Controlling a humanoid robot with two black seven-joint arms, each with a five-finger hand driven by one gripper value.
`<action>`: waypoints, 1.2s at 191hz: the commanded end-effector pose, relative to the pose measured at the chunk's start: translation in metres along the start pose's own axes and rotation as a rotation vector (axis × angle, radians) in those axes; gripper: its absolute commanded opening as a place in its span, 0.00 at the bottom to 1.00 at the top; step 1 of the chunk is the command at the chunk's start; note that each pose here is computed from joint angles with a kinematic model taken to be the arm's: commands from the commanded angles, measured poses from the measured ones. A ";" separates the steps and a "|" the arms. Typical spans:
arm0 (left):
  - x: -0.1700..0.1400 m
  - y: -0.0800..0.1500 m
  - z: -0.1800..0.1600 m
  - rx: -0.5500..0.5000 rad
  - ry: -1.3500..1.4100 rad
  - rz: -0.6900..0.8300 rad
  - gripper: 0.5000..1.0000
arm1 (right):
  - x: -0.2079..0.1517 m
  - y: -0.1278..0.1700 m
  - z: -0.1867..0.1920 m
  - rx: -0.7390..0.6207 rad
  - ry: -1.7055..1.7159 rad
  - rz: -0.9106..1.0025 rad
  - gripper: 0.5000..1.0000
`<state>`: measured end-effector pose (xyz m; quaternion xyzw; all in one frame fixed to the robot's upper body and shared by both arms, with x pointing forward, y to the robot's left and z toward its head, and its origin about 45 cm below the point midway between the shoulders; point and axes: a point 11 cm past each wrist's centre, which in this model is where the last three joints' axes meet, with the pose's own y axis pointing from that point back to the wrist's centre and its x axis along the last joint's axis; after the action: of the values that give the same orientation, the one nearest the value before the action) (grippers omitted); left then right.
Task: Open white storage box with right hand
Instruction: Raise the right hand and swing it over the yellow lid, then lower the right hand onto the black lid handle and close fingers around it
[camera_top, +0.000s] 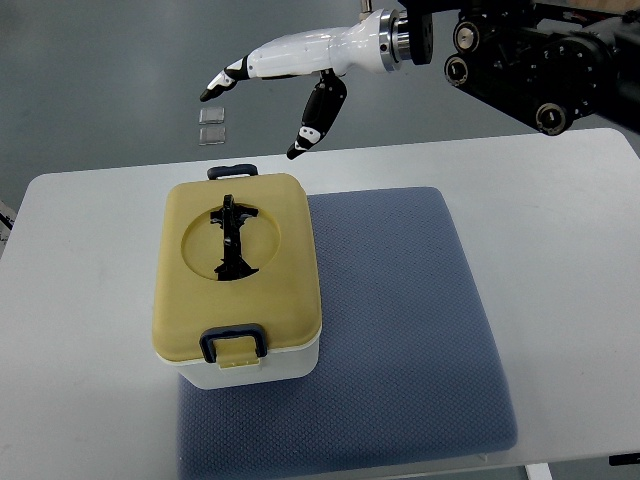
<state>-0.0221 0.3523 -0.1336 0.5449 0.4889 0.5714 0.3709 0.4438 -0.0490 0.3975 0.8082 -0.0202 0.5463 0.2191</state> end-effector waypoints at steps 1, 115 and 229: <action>0.000 0.000 0.000 0.001 0.000 -0.001 1.00 | -0.005 -0.011 -0.024 0.057 0.079 -0.071 0.85; 0.000 0.000 0.000 0.001 0.000 0.000 1.00 | -0.035 -0.040 -0.059 0.146 0.156 -0.223 0.73; 0.000 0.000 0.001 -0.001 0.000 0.000 1.00 | -0.049 -0.049 -0.062 0.166 0.156 -0.231 0.42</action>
<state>-0.0219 0.3523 -0.1336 0.5448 0.4888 0.5714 0.3711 0.3832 0.0080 0.3568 0.7766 0.1363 0.5765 0.2144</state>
